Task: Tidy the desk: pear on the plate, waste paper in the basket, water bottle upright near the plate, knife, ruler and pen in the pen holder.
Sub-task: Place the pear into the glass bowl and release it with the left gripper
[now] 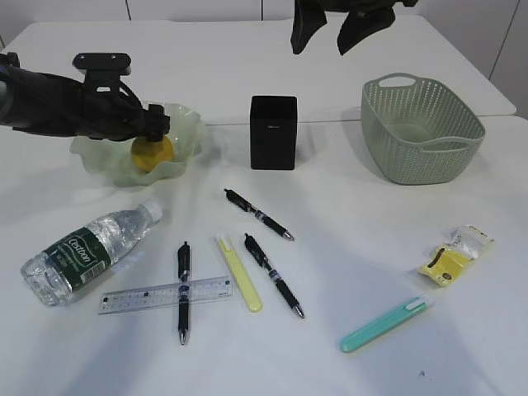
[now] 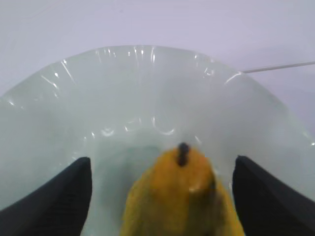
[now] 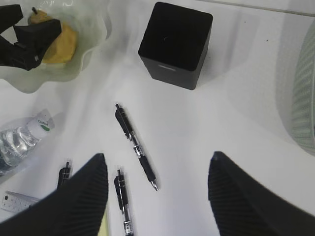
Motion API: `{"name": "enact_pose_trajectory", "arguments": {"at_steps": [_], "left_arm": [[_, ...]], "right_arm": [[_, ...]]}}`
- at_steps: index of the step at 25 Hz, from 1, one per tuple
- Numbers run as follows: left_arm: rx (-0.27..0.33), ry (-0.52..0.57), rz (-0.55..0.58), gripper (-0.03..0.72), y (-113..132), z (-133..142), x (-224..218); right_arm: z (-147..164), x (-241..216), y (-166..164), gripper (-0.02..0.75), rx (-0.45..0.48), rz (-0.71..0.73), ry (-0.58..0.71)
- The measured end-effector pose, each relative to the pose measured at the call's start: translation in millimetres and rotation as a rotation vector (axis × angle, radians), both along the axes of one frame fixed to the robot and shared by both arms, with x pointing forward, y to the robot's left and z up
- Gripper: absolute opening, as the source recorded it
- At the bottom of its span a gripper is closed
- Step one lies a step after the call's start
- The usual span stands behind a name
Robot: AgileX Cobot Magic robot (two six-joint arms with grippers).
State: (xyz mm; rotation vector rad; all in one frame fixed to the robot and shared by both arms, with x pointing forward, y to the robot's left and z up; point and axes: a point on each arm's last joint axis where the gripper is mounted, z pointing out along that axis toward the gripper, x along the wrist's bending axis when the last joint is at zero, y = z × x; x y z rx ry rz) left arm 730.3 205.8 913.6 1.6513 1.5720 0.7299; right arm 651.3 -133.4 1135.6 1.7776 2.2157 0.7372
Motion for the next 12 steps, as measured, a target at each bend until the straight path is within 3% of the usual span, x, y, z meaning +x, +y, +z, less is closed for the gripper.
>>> {"name": "enact_pose_trajectory", "arguments": {"at_steps": [12], "left_arm": [[-0.058, -0.038, -0.054, 0.594, -6, 24, -3]], "right_arm": [[0, 0, 0, 0.502, 0.000, 0.000, 0.000]]}}
